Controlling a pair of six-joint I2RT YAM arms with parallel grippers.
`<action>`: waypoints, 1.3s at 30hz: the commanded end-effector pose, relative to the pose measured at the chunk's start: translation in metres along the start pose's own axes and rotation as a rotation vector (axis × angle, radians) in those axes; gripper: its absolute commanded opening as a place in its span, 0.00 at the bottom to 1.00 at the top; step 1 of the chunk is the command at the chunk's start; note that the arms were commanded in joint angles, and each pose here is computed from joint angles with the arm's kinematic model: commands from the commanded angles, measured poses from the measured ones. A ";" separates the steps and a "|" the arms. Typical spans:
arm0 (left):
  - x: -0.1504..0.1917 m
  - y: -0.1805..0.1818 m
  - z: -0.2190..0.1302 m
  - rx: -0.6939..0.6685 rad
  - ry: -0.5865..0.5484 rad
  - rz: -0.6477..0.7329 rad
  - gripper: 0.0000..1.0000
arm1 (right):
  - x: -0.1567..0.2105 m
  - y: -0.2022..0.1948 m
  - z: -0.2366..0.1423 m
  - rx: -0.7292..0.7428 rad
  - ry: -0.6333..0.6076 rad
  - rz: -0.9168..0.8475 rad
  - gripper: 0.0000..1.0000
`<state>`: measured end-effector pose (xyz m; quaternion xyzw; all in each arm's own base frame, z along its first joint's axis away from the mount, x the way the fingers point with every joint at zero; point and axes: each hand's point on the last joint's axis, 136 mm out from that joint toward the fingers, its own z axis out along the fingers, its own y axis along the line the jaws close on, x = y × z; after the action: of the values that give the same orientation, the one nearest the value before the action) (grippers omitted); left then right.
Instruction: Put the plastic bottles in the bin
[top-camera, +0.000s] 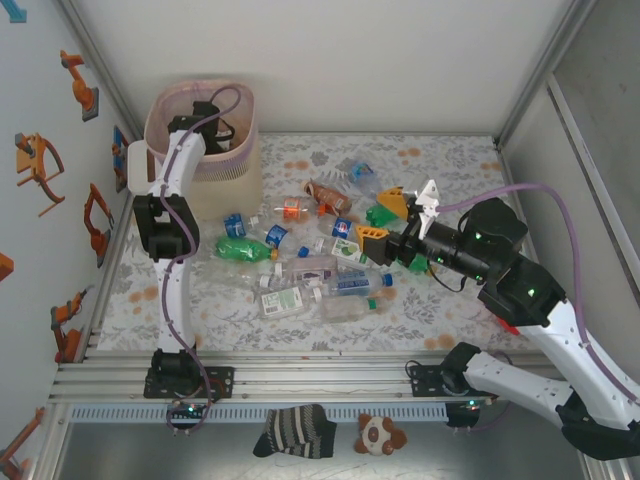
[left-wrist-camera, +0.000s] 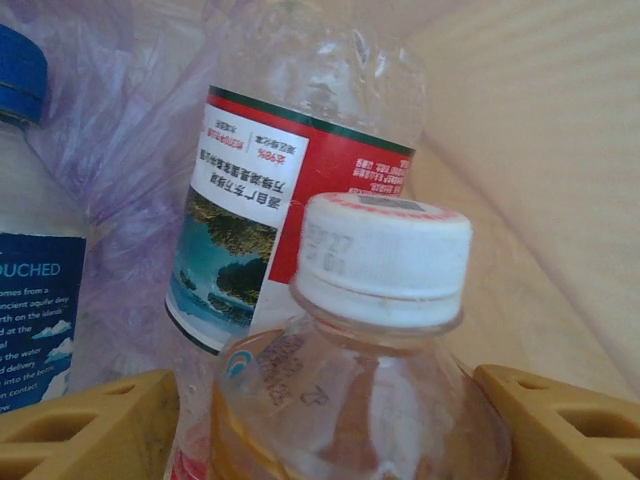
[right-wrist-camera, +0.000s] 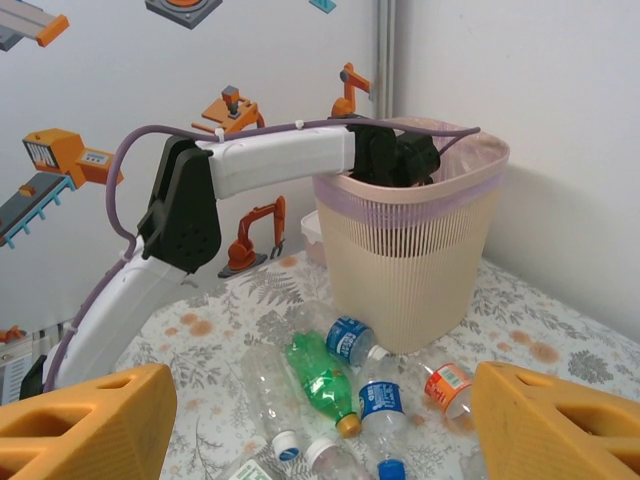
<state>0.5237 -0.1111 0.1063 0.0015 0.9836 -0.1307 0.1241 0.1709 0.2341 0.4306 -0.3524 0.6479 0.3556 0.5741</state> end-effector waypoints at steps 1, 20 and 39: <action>-0.003 -0.001 -0.009 -0.015 -0.010 0.005 0.80 | -0.007 0.002 -0.002 -0.004 -0.032 -0.023 0.76; -0.031 -0.037 -0.130 0.061 -0.278 0.062 0.84 | -0.008 0.002 0.005 -0.014 -0.032 -0.019 0.76; -0.014 -0.073 -0.259 0.153 -0.553 0.164 0.84 | -0.009 0.003 0.011 -0.033 -0.035 -0.020 0.76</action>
<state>0.4829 -0.1112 0.3410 0.0363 0.9155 -0.1753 0.3604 0.1770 0.2430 0.4303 -0.3556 0.6448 0.3599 0.5728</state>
